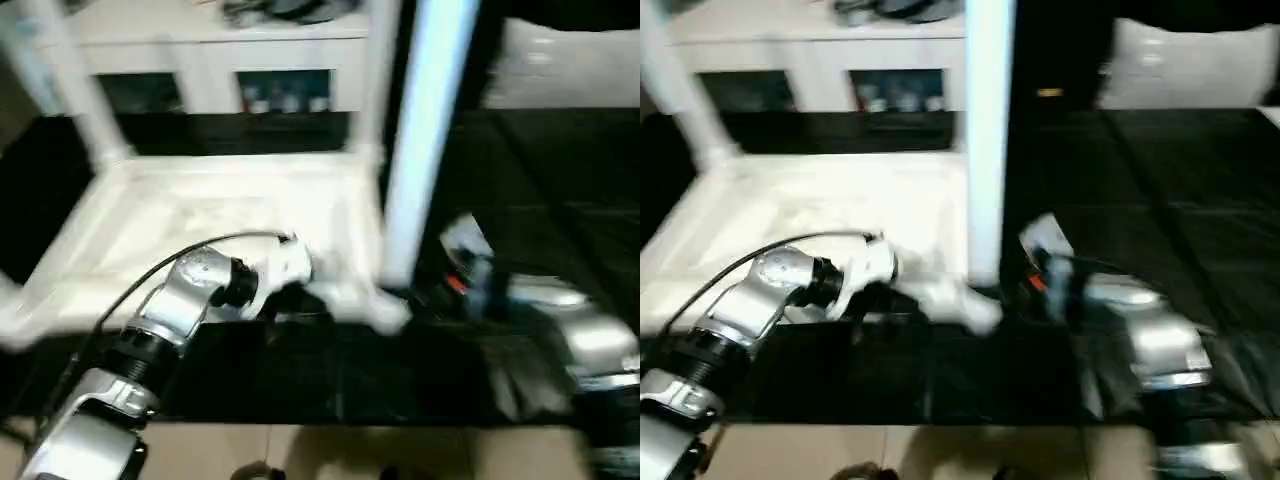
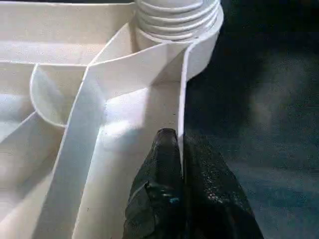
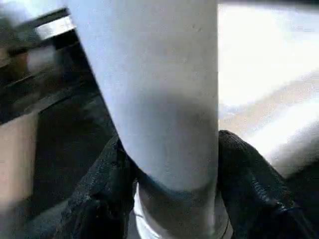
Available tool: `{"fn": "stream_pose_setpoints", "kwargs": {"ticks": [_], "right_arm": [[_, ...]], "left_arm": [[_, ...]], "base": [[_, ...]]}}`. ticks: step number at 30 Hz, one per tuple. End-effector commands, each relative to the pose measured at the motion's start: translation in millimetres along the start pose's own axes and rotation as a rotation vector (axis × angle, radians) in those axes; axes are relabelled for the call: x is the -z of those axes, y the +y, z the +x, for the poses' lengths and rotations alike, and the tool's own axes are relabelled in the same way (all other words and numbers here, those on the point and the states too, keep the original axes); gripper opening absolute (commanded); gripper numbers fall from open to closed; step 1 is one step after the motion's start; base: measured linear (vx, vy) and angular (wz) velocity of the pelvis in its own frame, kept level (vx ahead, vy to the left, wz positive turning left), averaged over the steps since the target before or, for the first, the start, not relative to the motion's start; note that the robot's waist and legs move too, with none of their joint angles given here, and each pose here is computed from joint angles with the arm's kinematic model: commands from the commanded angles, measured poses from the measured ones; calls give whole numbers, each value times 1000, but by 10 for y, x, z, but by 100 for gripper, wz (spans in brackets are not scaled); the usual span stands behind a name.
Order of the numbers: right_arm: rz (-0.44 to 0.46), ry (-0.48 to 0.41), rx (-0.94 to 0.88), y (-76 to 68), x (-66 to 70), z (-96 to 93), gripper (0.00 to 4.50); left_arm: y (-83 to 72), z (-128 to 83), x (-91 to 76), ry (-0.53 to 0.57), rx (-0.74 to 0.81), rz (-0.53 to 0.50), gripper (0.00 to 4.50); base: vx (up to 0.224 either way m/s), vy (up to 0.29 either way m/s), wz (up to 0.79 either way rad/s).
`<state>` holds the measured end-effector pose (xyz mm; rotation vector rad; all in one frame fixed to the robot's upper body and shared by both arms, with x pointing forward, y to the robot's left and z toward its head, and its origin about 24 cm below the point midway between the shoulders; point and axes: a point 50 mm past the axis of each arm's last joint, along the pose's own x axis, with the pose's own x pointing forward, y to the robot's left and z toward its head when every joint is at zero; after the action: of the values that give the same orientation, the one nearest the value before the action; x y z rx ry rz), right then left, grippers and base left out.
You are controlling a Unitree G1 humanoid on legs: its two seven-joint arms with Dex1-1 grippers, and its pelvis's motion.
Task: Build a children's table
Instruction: Rotate leg to tighten
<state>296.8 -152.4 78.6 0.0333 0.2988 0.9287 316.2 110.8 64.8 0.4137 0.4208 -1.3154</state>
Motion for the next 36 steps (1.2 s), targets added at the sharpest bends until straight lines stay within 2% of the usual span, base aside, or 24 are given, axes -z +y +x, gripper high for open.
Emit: {"fn": "stream_pose_setpoints", "kwargs": {"ticks": [1, 3, 6, 8, 10, 11, 13, 18, 22, 26, 28, 29, 36], "right_arm": [[34, 21, 77, 2, 8, 133, 206], [51, 17, 210, -51, 4, 196, 203], [87, -13, 468, -145, -20, 301, 202], [96, -40, 520, -153, -33, 335, 202], [83, -60, 496, -130, -48, 350, 202], [81, -76, 501, -130, -61, 350, 236], [103, -112, 488, -115, -88, 352, 269], [72, -155, 448, -104, -122, 268, 312], [41, -163, 381, -134, -123, 119, 345], [3, -112, 307, -200, -93, -52, 389], [-17, -103, 282, -215, -97, -95, 396], [-54, -74, 197, -230, -111, -183, 414], [-153, 17, -55, -202, -134, -348, 414]], "left_arm": [[-79, 147, -319, -123, 20, 47, 0], [-80, 214, -383, -138, -32, 15, 0], [-51, 387, -558, -180, -209, -50, 0], [-52, 456, -621, -190, -272, -48, 0], [-72, 489, -655, -207, -280, -50, 0], [-80, 505, -674, -217, -284, -49, 0], [-89, 510, -681, -216, -280, -40, 0], [-23, 405, -607, -194, -295, -17, 0], [6, 323, -511, -188, -271, 1, 0], [-5, 248, -424, -197, -186, 31, 0], [-12, 226, -399, -197, -156, 44, 0], [-22, 180, -340, -173, -90, 80, 0], [-23, 64, -214, -93, 78, 183, 0]], "base": [[0, 0, 0], [0, 0, 0], [0, 0, 0], [0, 0, 0], [0, 0, 0], [0, 0, 0], [0, 0, 0], [0, 0, 0], [0, 0, 0], [0, 0, 0], [0, 0, 0], [0, 0, 0], [0, 0, 0]]}}
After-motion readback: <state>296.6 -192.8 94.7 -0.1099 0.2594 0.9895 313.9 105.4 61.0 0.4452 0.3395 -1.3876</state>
